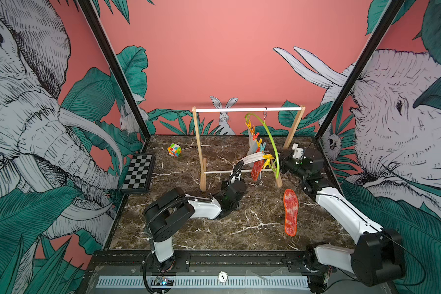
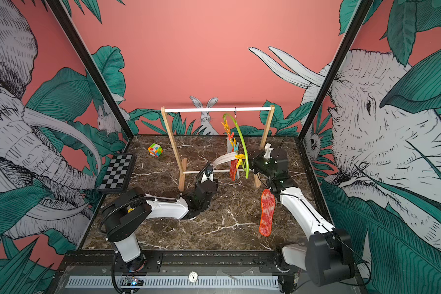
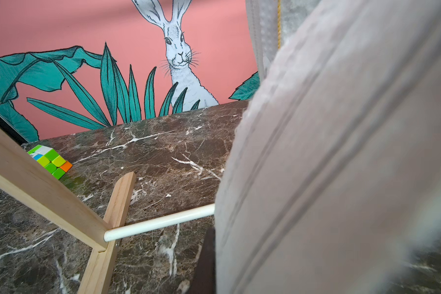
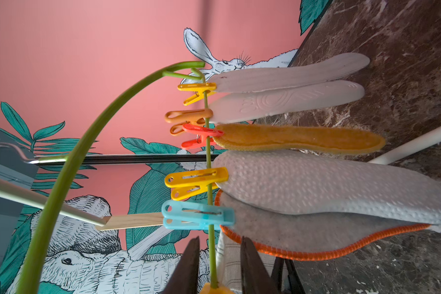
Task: Take the shoe insoles off the hanger
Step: Open the clamp at the hanger, then place the insole at the center of the board.
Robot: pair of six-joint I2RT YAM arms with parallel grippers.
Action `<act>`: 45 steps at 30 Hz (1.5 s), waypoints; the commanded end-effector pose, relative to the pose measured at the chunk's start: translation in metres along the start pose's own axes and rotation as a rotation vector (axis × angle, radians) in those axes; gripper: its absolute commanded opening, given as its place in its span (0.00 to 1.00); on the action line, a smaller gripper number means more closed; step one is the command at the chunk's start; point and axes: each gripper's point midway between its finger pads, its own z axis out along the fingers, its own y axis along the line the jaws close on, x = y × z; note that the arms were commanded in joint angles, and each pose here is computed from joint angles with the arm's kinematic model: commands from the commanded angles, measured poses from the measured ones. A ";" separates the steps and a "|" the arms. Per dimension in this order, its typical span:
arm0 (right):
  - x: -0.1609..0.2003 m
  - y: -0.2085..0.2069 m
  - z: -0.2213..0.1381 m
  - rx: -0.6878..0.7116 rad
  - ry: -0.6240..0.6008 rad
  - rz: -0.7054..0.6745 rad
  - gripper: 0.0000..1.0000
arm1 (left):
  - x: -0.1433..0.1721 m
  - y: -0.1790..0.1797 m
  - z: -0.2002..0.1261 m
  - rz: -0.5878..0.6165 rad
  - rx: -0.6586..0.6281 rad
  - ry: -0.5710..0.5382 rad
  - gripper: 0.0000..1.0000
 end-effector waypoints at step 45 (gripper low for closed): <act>-0.015 0.015 -0.063 0.090 -0.076 -0.308 0.83 | -0.004 -0.009 -0.070 -0.065 0.473 0.109 0.00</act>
